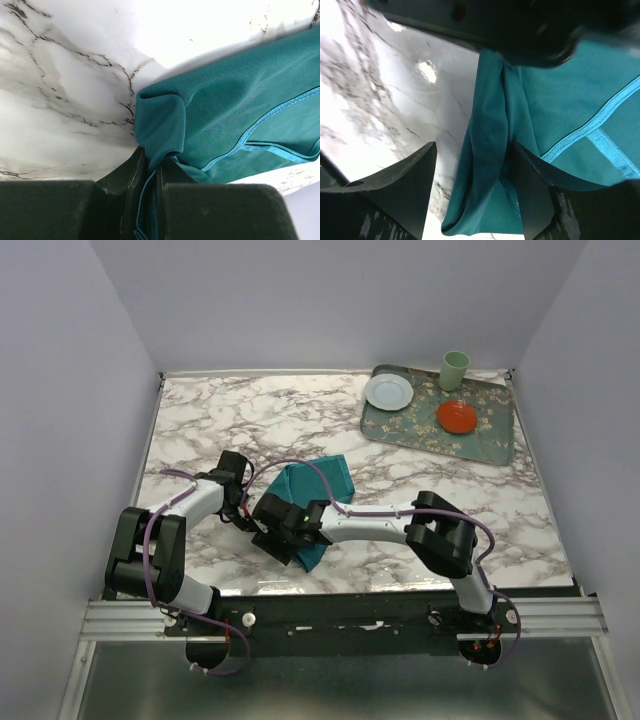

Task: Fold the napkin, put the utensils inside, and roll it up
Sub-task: Roll the napkin with the utensil

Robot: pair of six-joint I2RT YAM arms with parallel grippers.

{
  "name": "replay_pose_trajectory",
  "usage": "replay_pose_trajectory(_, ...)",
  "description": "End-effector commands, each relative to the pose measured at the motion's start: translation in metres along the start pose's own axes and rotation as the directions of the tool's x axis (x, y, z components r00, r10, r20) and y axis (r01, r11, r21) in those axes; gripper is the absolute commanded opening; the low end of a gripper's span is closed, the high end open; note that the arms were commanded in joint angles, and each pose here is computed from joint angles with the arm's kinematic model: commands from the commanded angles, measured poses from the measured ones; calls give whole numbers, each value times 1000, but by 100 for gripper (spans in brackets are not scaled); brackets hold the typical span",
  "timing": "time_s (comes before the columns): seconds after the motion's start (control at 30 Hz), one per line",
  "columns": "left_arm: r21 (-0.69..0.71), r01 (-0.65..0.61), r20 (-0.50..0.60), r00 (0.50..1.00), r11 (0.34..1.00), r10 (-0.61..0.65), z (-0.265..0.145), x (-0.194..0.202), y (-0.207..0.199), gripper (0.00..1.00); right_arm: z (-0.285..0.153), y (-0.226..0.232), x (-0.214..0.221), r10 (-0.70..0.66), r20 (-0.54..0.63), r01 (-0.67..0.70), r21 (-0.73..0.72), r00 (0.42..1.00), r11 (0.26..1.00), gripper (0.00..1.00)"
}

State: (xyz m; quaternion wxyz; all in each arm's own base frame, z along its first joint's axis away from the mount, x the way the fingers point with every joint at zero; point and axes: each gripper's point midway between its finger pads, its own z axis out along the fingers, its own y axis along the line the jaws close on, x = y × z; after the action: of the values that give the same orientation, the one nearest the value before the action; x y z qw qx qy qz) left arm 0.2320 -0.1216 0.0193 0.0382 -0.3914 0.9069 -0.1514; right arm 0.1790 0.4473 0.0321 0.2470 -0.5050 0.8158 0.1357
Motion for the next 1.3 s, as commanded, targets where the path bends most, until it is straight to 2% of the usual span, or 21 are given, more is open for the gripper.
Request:
replay_pose_trajectory(0.0,-26,11,-14,1000,1000,-11,2,5,6,0,16,-10,20,36,-28,-33,96,999,995,63)
replay_pose_trajectory(0.2,-23,16,-13,1000,1000,-16,1,7,9,0,27,-6,40,80,-56,-75,88,995,993,45)
replay_pose_trajectory(0.37,-9,1,5,1000,1000,-1,-3,2,10,2,26,-4,45,119,-52,-117,30,992,993,17)
replay_pose_trajectory(0.43,14,-18,45,999,1000,17,-11,-6,4,17,26,-1,42,144,-42,-146,-51,989,988,5)
replay_pose_trajectory(0.47,28,-42,60,997,999,40,-15,-9,2,33,25,3,44,149,-45,-152,-90,988,984,1)
replay_pose_trajectory(0.53,68,-79,117,991,995,70,-28,-19,-8,48,25,10,43,163,-60,-172,-191,985,966,0)
replay_pose_trajectory(0.57,78,-86,137,988,993,75,-32,-23,-9,59,27,13,45,171,-74,-183,-221,982,958,0)
replay_pose_trajectory(0.6,88,-108,153,984,990,94,-36,-26,-10,62,23,24,48,182,-98,-204,-305,978,930,1)
replay_pose_trajectory(0.7,121,-137,215,970,983,108,-50,-36,-10,68,21,26,44,228,-122,-258,-426,966,867,1)
replay_pose_trajectory(0.83,177,-241,270,944,954,188,-72,-40,-15,68,15,21,44,279,-176,-330,-546,944,770,1)
replay_pose_trajectory(0.93,216,-258,311,932,942,184,-85,-37,-16,68,14,16,46,308,-215,-375,-601,927,706,1)
replay_pose_trajectory(1.13,249,-231,236,956,941,172,-74,-6,-7,68,16,3,47,371,-304,-474,-672,877,569,1)
replay_pose_trajectory(1.23,231,-266,238,948,936,211,-68,2,-8,56,21,-1,47,389,-342,-510,-689,855,514,1)
replay_pose_trajectory(1.27,226,-283,237,944,932,229,-67,5,-9,49,25,1,49,391,-357,-521,-690,849,502,1)
